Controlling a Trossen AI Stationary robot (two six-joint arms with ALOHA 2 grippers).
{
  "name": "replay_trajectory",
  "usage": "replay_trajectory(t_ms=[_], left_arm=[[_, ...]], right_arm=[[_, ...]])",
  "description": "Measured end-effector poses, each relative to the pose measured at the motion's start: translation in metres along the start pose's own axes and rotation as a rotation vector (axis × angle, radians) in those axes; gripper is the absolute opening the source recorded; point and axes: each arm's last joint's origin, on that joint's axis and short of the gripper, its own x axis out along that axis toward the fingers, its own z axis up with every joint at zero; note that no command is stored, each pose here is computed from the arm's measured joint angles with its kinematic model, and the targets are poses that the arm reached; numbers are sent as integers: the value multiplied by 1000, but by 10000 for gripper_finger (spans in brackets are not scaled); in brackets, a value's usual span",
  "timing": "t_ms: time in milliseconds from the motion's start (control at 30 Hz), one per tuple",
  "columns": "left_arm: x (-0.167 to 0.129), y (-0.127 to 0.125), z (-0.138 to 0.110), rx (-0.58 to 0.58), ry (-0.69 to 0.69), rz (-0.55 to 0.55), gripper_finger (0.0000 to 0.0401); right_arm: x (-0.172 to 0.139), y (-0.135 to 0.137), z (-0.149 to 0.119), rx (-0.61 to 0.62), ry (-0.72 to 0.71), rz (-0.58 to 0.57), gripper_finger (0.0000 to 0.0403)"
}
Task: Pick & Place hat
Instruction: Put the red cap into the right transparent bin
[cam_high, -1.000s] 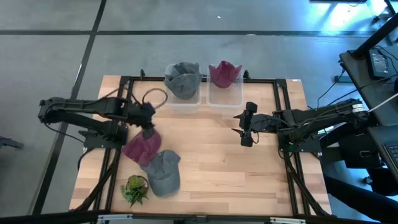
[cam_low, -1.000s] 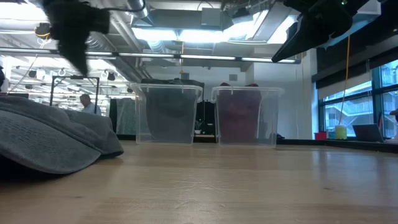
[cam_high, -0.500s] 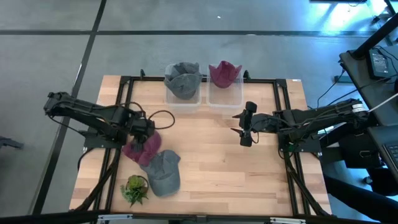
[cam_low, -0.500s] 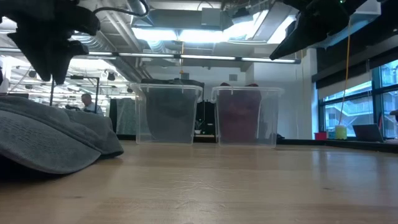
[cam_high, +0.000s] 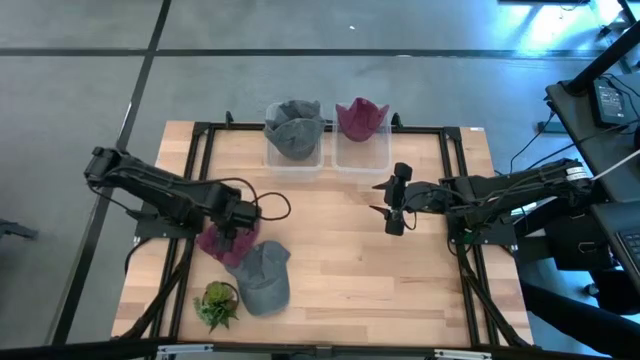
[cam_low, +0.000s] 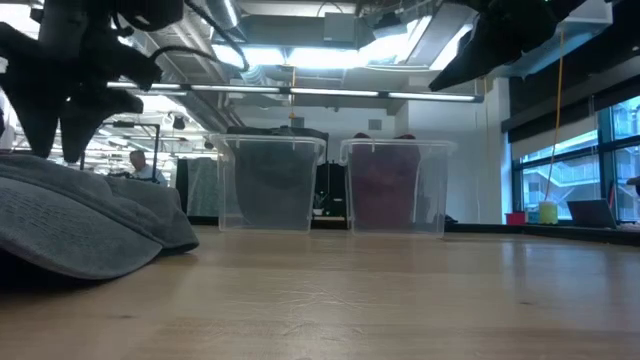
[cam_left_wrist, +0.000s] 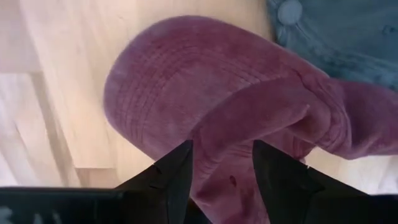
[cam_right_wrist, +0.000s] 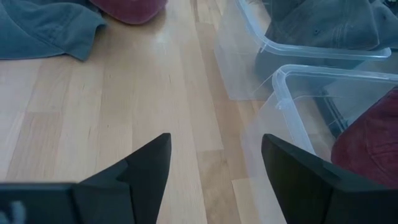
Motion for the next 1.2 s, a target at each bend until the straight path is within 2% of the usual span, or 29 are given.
replay_trajectory(t_ms=[333, 833, 1000, 1200], left_arm=[[20, -5, 12, 143, 114, 21, 160], [33, -7, 24, 135, 115, 31, 158], [33, -7, 24, 140, 116, 31, 115], [33, -7, 24, 192, 116, 27, 18]], right_arm=[[0, 0, 0, -3, 1, 1, 250], [0, 0, 0, -19, -4, 0, 250], [0, 0, 1, -21, -5, 0, 250], [0, 0, 1, -20, -5, 0, 250]])
